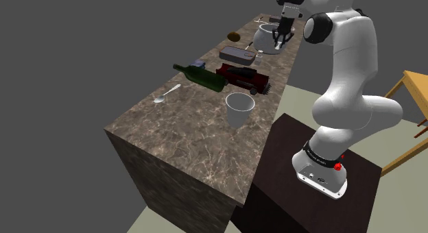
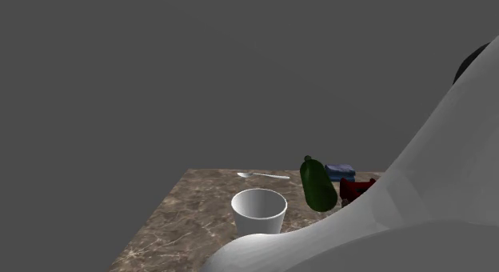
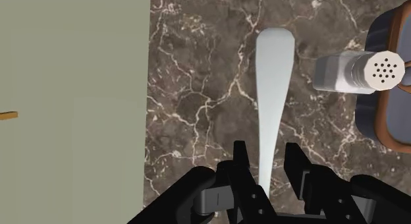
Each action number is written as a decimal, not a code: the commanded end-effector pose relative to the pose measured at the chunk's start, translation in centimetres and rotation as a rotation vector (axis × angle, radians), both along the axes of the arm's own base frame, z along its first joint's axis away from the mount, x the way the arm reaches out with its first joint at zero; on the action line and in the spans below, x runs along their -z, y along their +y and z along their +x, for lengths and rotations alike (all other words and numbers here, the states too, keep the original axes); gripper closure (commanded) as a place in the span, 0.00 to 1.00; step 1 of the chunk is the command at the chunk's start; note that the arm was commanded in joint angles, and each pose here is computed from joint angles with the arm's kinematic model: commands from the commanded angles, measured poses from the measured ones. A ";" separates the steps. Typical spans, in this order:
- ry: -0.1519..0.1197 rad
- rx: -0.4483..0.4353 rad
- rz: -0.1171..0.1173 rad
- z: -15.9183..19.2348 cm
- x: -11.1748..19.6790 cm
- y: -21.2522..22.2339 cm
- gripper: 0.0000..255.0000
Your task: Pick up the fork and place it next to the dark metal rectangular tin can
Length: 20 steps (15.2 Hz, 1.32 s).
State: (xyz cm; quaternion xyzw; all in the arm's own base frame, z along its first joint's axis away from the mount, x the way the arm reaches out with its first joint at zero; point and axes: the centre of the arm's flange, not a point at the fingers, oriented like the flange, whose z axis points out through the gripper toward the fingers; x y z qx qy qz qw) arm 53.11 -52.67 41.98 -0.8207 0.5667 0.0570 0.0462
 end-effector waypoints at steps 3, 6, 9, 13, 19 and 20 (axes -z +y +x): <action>-0.001 -0.001 0.000 0.0 2.0 -0.1 1.00; -0.001 -0.001 0.000 0.0 3.5 -0.1 1.00; -0.001 -0.001 0.000 0.0 5.1 -0.1 1.00; -0.001 -0.001 0.000 0.0 7.2 -0.1 1.00; -0.001 -0.001 0.000 0.0 9.7 -0.1 1.00; -0.001 -0.001 0.000 0.0 9.7 -0.1 1.00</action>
